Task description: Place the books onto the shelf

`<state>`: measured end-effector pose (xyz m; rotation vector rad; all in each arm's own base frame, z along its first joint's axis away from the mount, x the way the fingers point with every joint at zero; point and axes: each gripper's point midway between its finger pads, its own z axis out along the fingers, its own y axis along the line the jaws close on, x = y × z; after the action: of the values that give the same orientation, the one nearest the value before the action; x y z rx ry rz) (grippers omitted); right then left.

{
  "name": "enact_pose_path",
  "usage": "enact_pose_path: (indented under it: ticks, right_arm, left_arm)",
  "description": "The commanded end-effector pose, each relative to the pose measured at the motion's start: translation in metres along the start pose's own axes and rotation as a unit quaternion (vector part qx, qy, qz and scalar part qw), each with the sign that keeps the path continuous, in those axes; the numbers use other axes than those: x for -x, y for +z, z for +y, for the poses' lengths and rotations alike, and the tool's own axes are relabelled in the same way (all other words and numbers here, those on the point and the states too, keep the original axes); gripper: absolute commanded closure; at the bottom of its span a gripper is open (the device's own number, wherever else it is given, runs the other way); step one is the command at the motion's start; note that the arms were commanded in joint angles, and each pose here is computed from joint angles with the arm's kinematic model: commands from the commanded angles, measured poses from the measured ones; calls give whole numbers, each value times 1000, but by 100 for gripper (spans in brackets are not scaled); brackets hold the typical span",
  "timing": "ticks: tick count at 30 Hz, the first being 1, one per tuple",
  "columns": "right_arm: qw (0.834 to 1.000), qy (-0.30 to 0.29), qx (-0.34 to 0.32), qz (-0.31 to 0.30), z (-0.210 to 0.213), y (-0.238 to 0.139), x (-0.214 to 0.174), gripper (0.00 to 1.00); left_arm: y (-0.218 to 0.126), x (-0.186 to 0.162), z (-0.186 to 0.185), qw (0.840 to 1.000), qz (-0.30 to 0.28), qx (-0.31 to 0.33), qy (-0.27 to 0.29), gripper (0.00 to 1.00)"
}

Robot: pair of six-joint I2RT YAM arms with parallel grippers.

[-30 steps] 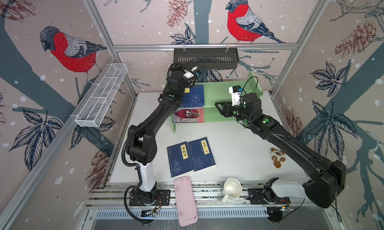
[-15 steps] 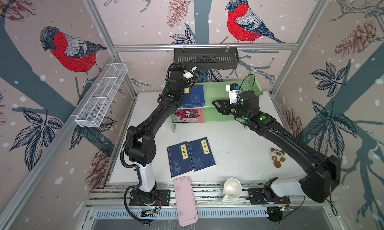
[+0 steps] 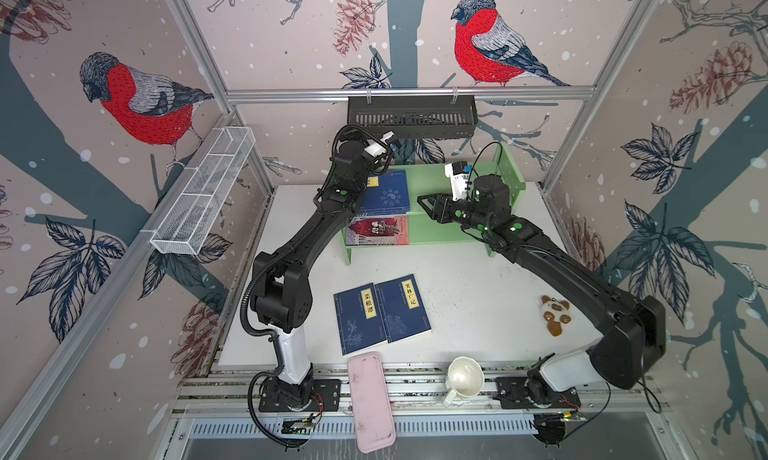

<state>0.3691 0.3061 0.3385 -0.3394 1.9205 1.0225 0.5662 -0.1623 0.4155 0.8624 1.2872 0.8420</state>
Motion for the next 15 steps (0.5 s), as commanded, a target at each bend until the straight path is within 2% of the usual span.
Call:
enact_pose_path:
  ticks: [1,6,9,15]
  right_arm:
    - [1000,-5,27,-8,15,4,8,54]
    - [999,-8,32,-1,18,12,5,59]
    - [999,-9,31,2,18,17,4,61]
    - [999,-23,21,8,15,27,6,65]
  left_arm:
    - [0,4,37,999,0,44,-28,3]
    - [-11,14,76,995,-9,60,-76,3]
    - [-25,20,101,990,-15,60,-126,3]
    - [-57,25,139,968,-28,28,-248,3]
